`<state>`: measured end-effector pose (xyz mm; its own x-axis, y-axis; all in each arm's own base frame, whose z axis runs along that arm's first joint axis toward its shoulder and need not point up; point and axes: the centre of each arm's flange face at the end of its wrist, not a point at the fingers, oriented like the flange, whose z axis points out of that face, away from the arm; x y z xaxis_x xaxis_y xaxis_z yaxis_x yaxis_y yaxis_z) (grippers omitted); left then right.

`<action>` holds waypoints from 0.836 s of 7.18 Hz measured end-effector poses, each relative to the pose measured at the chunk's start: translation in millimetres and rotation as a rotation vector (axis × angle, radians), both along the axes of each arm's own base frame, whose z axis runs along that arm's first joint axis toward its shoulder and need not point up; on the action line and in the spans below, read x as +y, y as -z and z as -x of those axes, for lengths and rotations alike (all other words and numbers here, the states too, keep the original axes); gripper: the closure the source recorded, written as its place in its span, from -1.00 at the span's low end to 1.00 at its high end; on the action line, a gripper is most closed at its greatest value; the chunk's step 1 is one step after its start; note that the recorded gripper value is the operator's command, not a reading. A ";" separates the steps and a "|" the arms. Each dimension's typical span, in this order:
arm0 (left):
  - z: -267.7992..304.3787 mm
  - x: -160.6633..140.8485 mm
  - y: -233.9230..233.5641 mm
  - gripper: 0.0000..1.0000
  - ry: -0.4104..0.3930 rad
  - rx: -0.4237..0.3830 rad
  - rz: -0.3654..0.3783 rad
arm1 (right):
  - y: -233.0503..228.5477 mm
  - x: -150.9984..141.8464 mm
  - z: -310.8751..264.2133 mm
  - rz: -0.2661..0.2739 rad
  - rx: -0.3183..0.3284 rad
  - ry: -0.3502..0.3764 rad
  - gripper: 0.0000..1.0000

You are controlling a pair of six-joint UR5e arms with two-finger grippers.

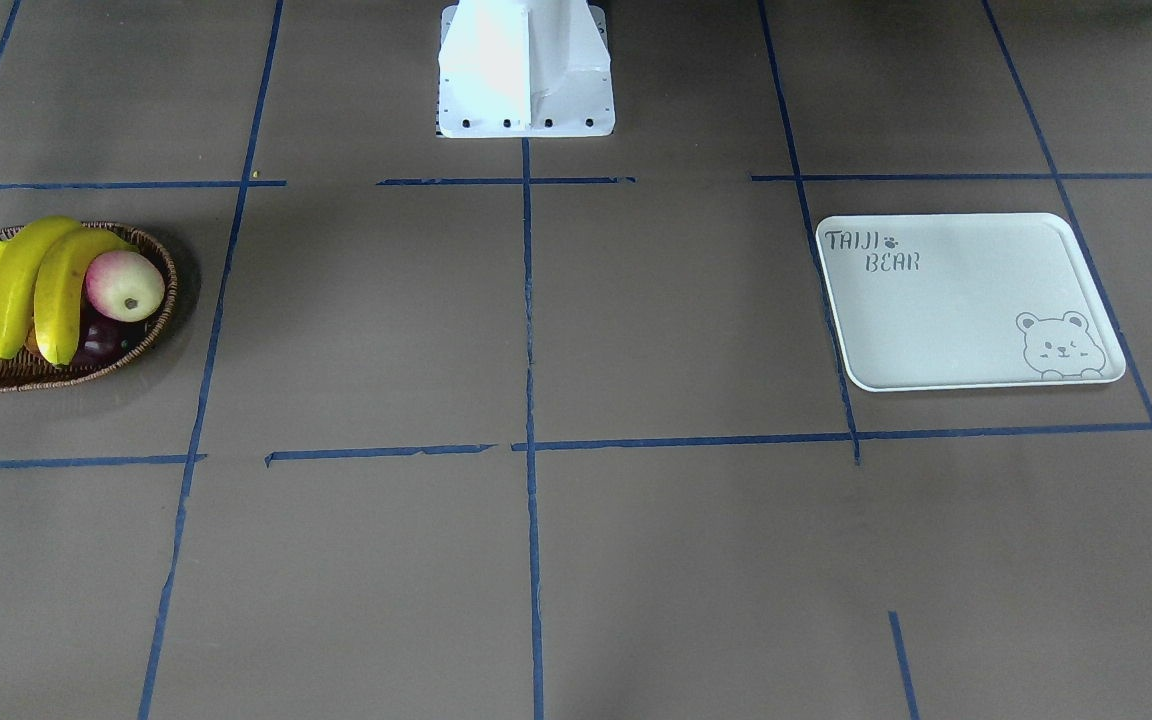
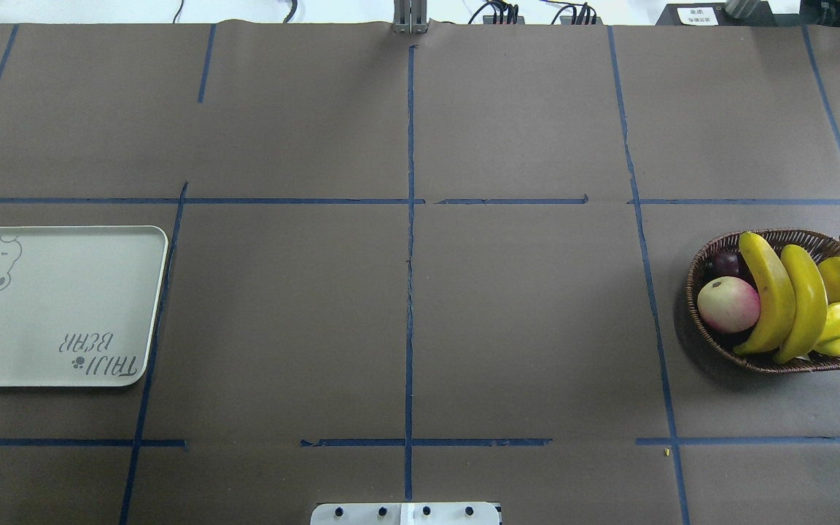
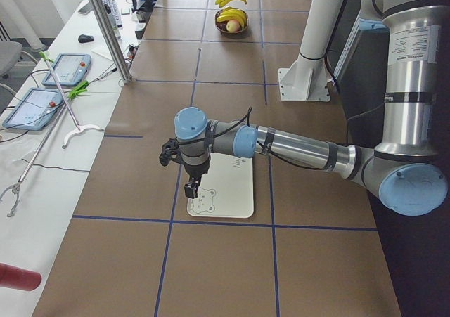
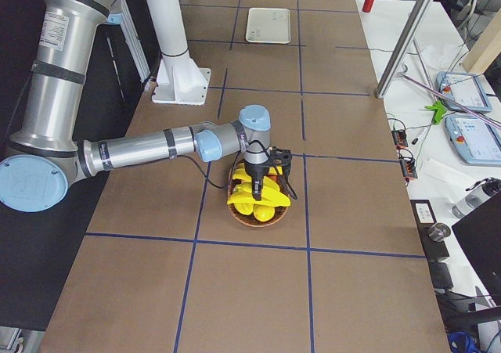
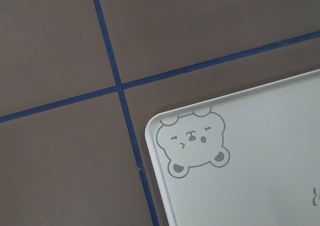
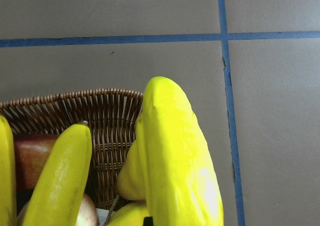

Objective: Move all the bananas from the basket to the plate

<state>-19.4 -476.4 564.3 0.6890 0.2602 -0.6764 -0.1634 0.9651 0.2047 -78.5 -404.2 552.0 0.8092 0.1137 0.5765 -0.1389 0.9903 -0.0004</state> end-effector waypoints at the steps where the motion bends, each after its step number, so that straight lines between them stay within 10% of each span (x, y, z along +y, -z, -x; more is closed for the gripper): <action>1: 0.0 0.6 -1.2 -1.00 0.000 0.000 0.003 | 2.1 -1.0 1.4 0.017 -0.009 -0.031 0.89; 6: 0.2 2.7 -5.3 -1.00 -0.001 -0.001 0.010 | 5.5 -0.2 13.6 0.030 -0.018 -0.030 0.59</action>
